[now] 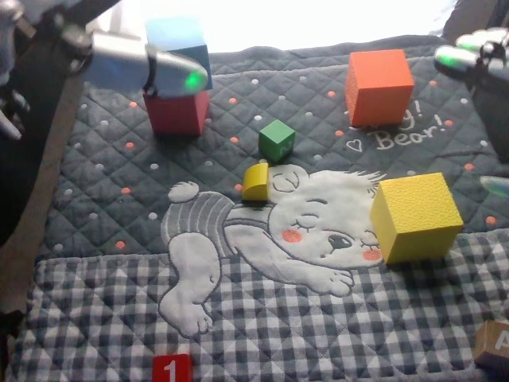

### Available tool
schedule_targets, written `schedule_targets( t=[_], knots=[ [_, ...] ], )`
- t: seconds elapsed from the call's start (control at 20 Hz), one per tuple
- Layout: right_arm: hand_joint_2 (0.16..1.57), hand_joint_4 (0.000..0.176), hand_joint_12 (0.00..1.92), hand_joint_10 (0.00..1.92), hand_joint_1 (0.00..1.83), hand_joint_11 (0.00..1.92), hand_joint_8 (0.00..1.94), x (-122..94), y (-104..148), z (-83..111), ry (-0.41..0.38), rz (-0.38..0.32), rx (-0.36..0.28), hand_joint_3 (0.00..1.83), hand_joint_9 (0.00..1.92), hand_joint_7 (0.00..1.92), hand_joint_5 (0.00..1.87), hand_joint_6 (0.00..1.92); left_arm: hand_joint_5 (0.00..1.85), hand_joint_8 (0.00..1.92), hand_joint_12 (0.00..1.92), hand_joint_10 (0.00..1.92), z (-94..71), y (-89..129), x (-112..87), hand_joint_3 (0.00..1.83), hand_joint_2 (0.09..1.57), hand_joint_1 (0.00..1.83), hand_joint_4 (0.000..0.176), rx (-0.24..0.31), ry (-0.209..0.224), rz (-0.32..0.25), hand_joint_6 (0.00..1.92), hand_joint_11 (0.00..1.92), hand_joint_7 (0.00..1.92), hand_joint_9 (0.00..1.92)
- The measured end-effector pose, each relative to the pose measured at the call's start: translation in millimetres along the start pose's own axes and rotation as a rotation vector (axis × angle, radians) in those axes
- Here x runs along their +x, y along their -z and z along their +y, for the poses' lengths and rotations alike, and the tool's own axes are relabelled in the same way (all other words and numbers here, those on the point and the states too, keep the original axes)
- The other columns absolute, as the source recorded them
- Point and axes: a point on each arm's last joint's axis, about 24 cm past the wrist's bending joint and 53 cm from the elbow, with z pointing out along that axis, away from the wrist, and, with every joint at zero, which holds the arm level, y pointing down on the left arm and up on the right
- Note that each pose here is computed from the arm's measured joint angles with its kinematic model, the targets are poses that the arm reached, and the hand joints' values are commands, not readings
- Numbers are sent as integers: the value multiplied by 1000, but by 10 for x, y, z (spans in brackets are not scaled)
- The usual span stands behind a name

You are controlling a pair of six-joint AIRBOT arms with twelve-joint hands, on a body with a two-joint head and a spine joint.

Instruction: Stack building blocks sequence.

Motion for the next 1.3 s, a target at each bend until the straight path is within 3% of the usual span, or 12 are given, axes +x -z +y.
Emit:
schedule_targets(
  t=[0.1,0.2,0.25,0.45,0.6,0.7,0.8,0.85,0.95,1.05,1.2,1.3],
  knots=[
    [1019,176,115,11,832,175,8,16,-57,154,12,10,-56,0,179,204,67,1,97,0,18,0,-147,292,97,0,875,776,173,41,-5,13,1,28,0,0],
    [931,176,185,16,869,380,3,86,-99,283,13,41,-105,0,345,257,102,1,107,0,0,0,-208,532,233,0,882,774,149,50,12,44,7,0,0,0],
    [973,176,127,2,818,243,0,126,-109,311,11,54,-116,15,184,99,20,0,124,1,0,0,-223,591,283,0,876,749,138,54,32,52,13,0,3,0],
    [859,176,84,0,825,154,2,456,-149,208,-37,141,-82,0,59,31,0,0,146,0,12,0,-264,761,472,0,850,752,152,64,115,73,0,15,47,1],
    [833,176,62,3,894,102,1,734,-231,47,-72,213,-39,0,29,10,0,0,153,1,27,3,-152,887,531,1,858,776,136,22,176,60,3,39,46,8],
    [824,163,400,4,819,108,7,833,-277,32,-71,235,-35,0,120,51,0,0,147,7,60,15,-84,911,558,3,866,766,137,-3,198,53,1,100,67,43],
    [808,175,791,0,820,51,0,901,-314,-22,-70,246,-25,0,169,54,0,0,151,4,58,11,-72,913,547,5,874,787,121,-7,210,43,1,69,66,45],
    [817,175,818,6,788,45,7,922,-319,-70,-67,253,-11,1,189,73,0,0,156,4,211,18,-78,913,539,0,896,785,119,-4,210,39,2,13,63,48],
    [857,137,703,1,785,75,0,959,-331,-197,-71,261,27,0,224,133,55,0,167,1,420,7,-89,915,533,0,894,814,108,2,215,34,0,0,73,77],
    [892,134,792,5,778,165,1,989,-331,-268,-71,270,50,0,329,239,132,0,171,3,451,5,-85,919,567,0,894,819,107,-1,228,34,1,0,90,88],
    [965,22,971,47,905,326,20,1006,-332,-296,-73,274,60,2,657,591,445,7,166,1,507,0,-71,921,588,2,909,808,92,-8,235,40,1,0,85,89],
    [1005,0,1139,103,1055,480,32,983,-337,-333,-75,266,70,2,897,816,664,10,156,2,509,0,-60,920,581,1,909,775,97,-12,239,35,0,0,88,88]
  ],
)
